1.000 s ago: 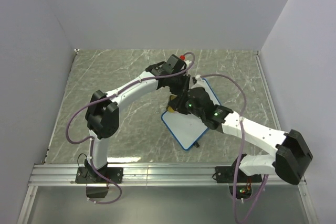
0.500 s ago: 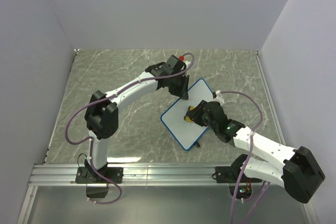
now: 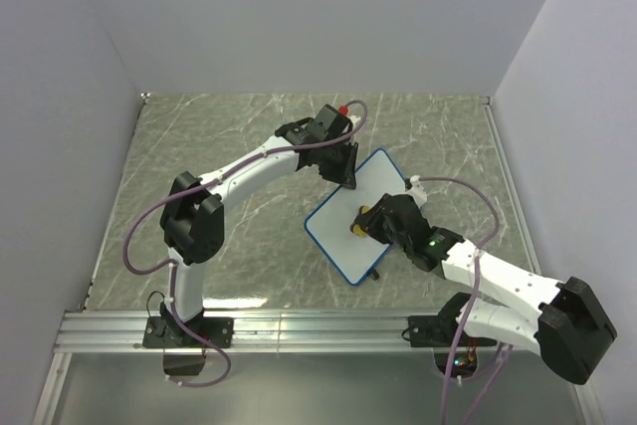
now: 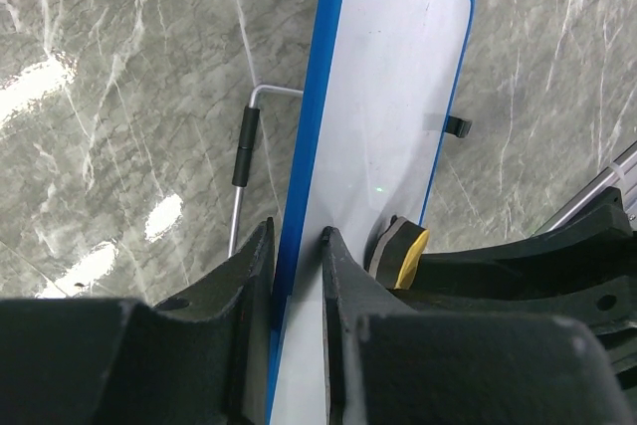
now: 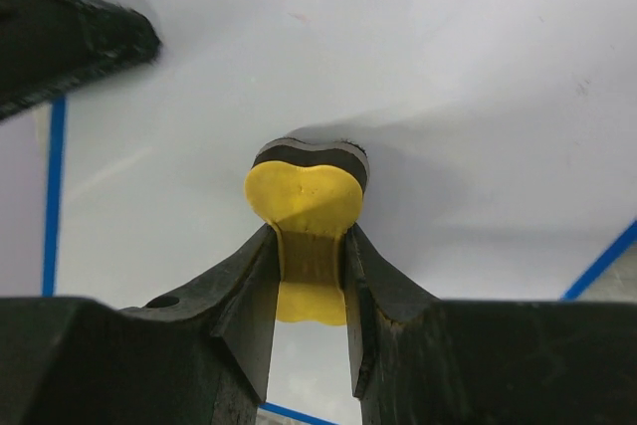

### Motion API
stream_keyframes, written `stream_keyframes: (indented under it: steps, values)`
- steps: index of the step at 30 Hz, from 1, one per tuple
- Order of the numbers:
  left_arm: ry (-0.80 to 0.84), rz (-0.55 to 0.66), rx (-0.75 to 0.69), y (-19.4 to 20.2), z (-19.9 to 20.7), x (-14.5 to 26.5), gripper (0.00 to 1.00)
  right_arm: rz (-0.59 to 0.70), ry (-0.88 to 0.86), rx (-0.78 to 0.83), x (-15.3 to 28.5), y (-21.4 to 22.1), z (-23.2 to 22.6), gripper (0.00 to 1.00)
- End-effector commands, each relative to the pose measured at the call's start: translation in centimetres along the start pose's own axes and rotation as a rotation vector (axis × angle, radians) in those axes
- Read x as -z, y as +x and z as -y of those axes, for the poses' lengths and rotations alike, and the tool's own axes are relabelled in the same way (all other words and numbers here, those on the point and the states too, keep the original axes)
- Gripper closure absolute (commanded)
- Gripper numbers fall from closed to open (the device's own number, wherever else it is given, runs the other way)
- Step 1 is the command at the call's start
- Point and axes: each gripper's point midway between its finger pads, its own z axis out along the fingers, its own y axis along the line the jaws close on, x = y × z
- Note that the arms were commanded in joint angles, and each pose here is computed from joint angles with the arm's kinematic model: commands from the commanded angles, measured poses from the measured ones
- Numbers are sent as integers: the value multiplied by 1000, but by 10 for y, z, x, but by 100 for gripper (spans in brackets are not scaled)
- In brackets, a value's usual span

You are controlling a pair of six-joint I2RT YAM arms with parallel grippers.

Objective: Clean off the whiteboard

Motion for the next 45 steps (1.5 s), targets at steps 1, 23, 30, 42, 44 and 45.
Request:
stream_keyframes:
  steps: [1,23,30,42,44,45]
  values:
    - [-24,-137,38,40,11,8,100,-311,361,137,22,82,117,100]
    - [-26,-122,20,27,15,11,100,-226,243,151,81,41,64,100]
    - [-27,-105,32,21,17,12,99,77,307,47,105,-41,42,88]
    - [-59,-57,26,14,17,35,24,129,554,-12,94,-81,68,0]
    - [-54,-34,23,7,21,43,23,123,564,-8,95,-80,70,0]
    - [-52,-26,26,5,22,45,23,121,568,-10,95,-79,73,0]
